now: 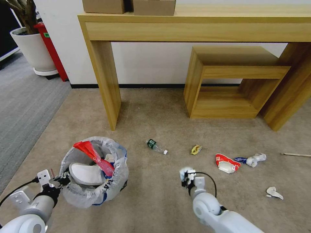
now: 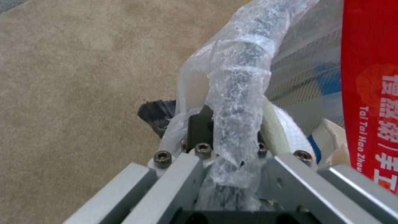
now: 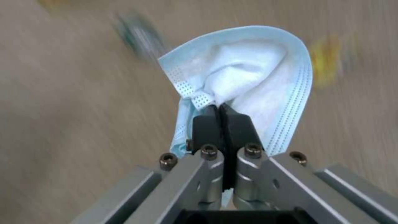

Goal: Pick up the trash bin and place the garbage on the floor into it.

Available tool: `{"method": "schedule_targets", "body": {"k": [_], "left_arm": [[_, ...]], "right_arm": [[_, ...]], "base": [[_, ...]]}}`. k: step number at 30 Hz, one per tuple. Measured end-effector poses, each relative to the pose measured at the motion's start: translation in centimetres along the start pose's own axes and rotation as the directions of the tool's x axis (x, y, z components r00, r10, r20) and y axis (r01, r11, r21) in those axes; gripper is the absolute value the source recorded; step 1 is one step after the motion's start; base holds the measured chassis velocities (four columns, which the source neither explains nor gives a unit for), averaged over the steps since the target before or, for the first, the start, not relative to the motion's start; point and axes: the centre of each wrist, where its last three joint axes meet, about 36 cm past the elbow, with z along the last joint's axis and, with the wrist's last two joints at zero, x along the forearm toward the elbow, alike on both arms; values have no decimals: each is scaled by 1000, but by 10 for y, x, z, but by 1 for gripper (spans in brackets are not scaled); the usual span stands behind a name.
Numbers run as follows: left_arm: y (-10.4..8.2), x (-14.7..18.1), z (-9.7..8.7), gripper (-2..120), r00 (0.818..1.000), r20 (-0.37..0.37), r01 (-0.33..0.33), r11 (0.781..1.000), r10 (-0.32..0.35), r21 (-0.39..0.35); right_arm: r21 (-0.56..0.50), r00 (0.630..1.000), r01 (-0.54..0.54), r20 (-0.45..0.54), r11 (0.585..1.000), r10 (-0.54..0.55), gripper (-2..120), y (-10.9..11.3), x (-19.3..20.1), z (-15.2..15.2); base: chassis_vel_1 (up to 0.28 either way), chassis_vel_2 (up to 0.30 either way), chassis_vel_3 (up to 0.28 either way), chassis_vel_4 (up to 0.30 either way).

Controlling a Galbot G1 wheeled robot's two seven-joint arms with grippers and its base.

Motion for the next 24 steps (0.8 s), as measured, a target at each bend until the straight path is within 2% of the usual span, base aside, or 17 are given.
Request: {"method": "schedule_targets", "body": {"k": [1,2,3,6,7,8,9,11,12,13,14,15,16,17,18,22,24], "left_arm": [[-1,1,-1,1,1000,1,-1,1000,1,-1],[-2,2,-2,1,1000,3,-3,1000,3,-4],[-2,2,-2,1,1000,3,-3,1000,3,-4],[-4,4,-3,1,1000,4,-7,1000,7,-8],[-4,4,-3,1,1000,4,-7,1000,7,-8],[-5,5,-4,1,1000,5,-8,1000,8,-10],[-7,8,-5,1,1000,5,-11,1000,11,-12],[-10,11,-7,1,1000,6,-14,1000,14,-13],[-10,11,-7,1,1000,6,-14,1000,14,-13],[-12,13,-8,1,1000,7,-17,1000,18,-13],[-13,14,-9,1,1000,9,-18,1000,18,-14],[-13,14,-9,1,1000,9,-18,1000,18,-14],[-14,16,-9,1,1000,11,-19,1000,19,-13],[-14,17,-10,1,1000,13,-19,1000,19,-14],[-15,18,-11,1,1000,17,-20,1000,20,-13],[-17,20,-13,1,999,24,-23,1000,24,-11],[-18,21,-13,1,999,27,-24,1000,25,-10]], "right_arm": [[3,998,31,50,1000,-31,0,-1,3,-6],[9,981,107,164,994,-107,0,-2,10,-20],[9,981,107,164,994,-107,0,-2,10,-20],[35,908,256,333,966,-253,0,5,23,-54],[35,908,256,333,966,-253,0,5,23,-54],[46,870,316,386,948,-308,0,10,28,-69],[71,784,436,460,897,-417,0,22,36,-97],[120,673,559,512,820,-534,0,35,46,-129],[120,673,559,512,820,-534,0,35,46,-129],[179,556,659,538,730,-634,0,50,57,-166],[198,510,699,534,687,-674,0,58,64,-177],[198,510,699,534,687,-674,0,58,64,-177],[210,458,754,512,623,-727,0,70,73,-188],[212,432,782,492,586,-756,0,78,78,-193],[209,410,813,458,544,-789,0,90,83,-197],[215,391,849,360,483,-847,0,113,92,-202],[217,390,854,332,472,-859,0,118,94,-201]], "base": [[0,0,0,0],[0,0,0,0],[0,0,0,0],[0,0,0,0],[0,0,0,0],[0,0,0,0],[0,0,0,0],[0,0,0,0],[0,0,0,0],[0,0,0,0],[0,0,0,0],[0,0,0,0],[0,0,0,0],[0,0,0,0],[0,0,0,0],[0,0,0,0],[0,0,0,0]]}}
